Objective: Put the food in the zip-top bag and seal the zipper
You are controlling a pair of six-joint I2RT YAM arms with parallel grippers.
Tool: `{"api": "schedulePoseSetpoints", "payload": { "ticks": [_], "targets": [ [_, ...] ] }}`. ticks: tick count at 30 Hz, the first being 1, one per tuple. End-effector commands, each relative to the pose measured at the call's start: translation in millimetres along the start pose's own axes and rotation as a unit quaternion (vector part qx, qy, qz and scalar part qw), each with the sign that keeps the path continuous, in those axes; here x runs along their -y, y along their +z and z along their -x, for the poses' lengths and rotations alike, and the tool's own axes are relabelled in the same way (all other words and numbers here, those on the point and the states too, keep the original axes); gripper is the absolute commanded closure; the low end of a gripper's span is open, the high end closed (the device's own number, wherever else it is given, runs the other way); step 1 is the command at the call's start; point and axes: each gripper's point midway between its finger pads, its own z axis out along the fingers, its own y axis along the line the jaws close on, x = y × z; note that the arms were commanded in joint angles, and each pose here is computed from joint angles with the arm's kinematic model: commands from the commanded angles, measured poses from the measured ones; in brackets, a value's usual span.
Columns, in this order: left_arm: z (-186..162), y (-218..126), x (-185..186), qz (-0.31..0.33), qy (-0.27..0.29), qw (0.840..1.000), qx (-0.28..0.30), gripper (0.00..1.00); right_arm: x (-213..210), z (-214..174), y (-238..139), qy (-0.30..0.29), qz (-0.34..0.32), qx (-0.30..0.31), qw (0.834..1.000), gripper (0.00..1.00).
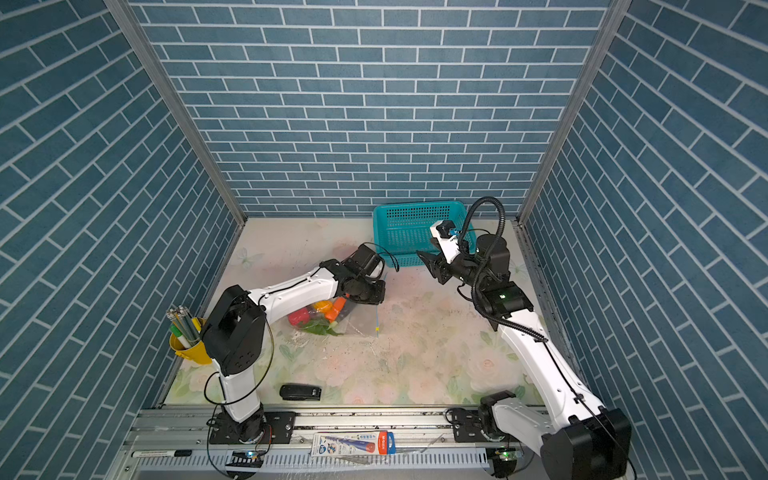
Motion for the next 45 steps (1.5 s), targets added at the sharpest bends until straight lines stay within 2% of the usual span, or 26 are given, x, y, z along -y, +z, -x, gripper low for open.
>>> {"api": "schedulePoseSetpoints", "payload": {
  "ticks": [1, 7, 12, 15, 18, 24, 27, 29, 34, 40, 45],
  "targets": [
    [12.6, -1.9, 25.3, -0.046, -0.007, 0.998, 0.044, 0.52, 3.8, -13.6, 2.7, 0.017, -0.009, -0.011, 1.000, 0.48],
    [23.1, -43.7, 56.9, -0.090, 0.046, 0.988, 0.115, 0.18, 8.0, -13.3, 1.9, 0.019, -0.017, -0.012, 1.000, 0.47],
    [24.7, -105.2, 42.6, -0.068, 0.093, 0.973, 0.200, 0.01, 15.6, -14.4, -3.0, 0.022, -0.043, -0.009, 0.999, 0.46],
    [21.3, -141.1, 25.5, -0.040, 0.121, 0.962, 0.240, 0.01, 28.9, -20.4, -10.8, 0.033, -0.088, -0.008, 0.996, 0.46],
    [12.0, -160.9, -7.3, -0.002, 0.126, 0.959, 0.254, 0.01, 42.9, -34.0, -21.3, 0.050, -0.140, -0.013, 0.989, 0.46],
    [5.6, -190.6, -92.5, 0.072, 0.086, 0.952, 0.286, 0.01, 69.9, -87.3, -46.6, 0.082, -0.251, -0.046, 0.963, 0.45],
    [7.9, -205.9, -138.2, 0.153, 0.073, 0.933, 0.318, 0.01, 81.5, -118.1, -58.0, 0.087, -0.300, -0.054, 0.948, 0.45],
    [8.7, -215.6, -172.5, 0.200, 0.039, 0.918, 0.339, 0.01, 89.8, -136.7, -65.7, 0.089, -0.334, -0.055, 0.937, 0.45],
    [4.6, -222.0, -237.6, 0.260, -0.010, 0.895, 0.361, 0.01, 104.5, -174.2, -74.7, 0.080, -0.382, -0.073, 0.918, 0.46],
    [8.0, -222.0, -280.6, 0.338, -0.001, 0.876, 0.344, 0.01, 118.2, -215.6, -75.8, 0.080, -0.408, -0.090, 0.905, 0.47],
    [10.5, -208.5, -311.4, 0.357, -0.021, 0.873, 0.332, 0.03, 125.8, -234.2, -78.8, 0.079, -0.420, -0.097, 0.899, 0.47]
  ]
}}
